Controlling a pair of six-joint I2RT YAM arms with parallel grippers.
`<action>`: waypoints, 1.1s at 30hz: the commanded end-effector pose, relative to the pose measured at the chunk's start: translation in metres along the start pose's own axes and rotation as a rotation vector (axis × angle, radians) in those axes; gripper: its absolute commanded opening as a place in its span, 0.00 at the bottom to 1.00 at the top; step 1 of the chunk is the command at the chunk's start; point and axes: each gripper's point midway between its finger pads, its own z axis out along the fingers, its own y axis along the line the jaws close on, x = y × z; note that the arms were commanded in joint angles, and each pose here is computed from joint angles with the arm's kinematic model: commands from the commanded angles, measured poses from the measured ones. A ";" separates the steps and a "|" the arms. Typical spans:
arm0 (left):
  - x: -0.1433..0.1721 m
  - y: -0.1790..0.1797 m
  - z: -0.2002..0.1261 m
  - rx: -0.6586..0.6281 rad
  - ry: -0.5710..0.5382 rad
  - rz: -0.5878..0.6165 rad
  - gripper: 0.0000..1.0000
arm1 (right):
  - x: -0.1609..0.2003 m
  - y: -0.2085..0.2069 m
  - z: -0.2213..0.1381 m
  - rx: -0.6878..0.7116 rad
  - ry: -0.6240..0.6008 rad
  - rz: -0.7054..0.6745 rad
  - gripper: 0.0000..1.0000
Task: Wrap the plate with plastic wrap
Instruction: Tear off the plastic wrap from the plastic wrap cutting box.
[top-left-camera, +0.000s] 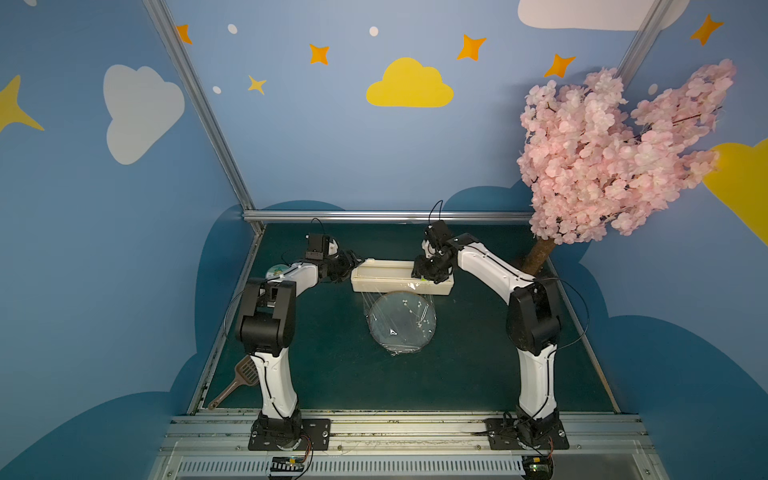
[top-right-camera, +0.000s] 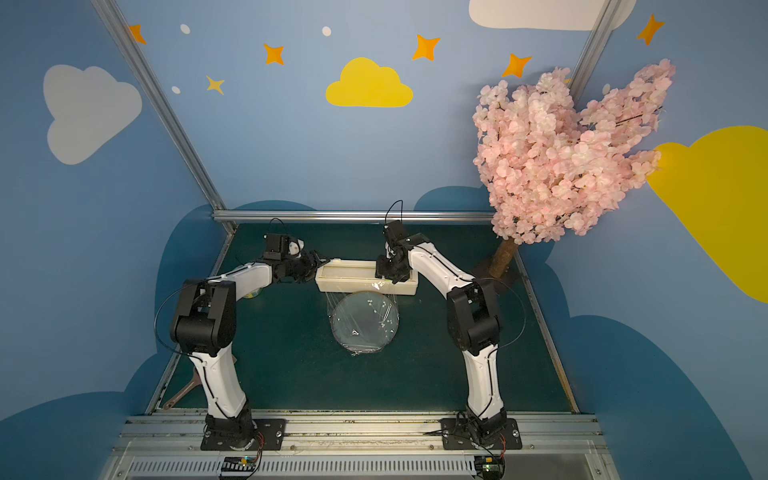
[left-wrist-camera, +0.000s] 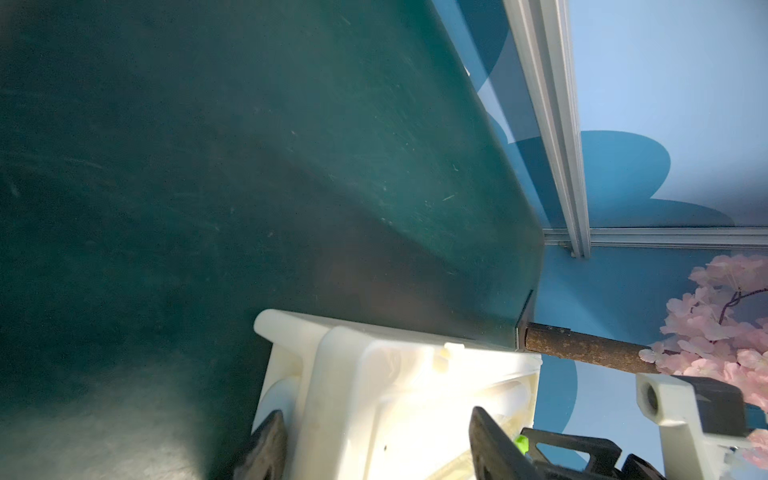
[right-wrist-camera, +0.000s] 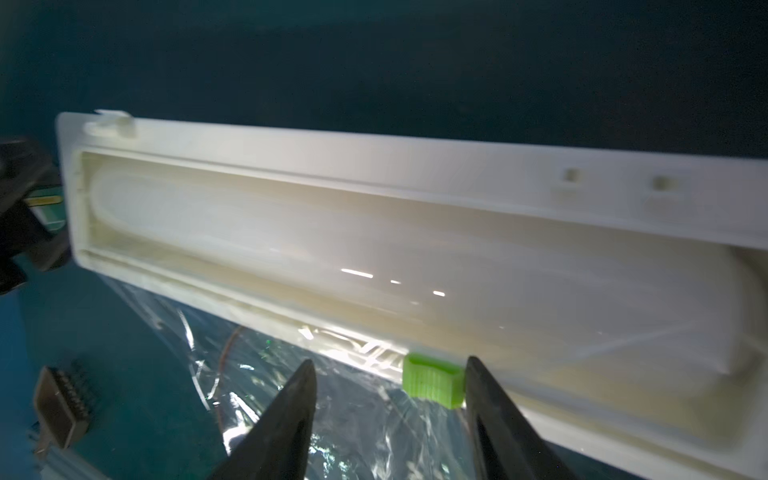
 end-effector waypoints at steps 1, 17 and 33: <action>0.034 -0.031 0.009 0.104 0.111 0.026 0.68 | 0.013 0.069 0.019 -0.191 0.034 -0.068 0.57; 0.037 -0.032 -0.002 0.051 0.092 0.067 0.68 | 0.005 0.103 0.005 -0.272 0.033 -0.107 0.56; 0.085 -0.068 -0.015 -0.387 0.072 0.611 0.68 | -0.002 -0.063 -0.075 -0.028 -0.086 0.056 0.57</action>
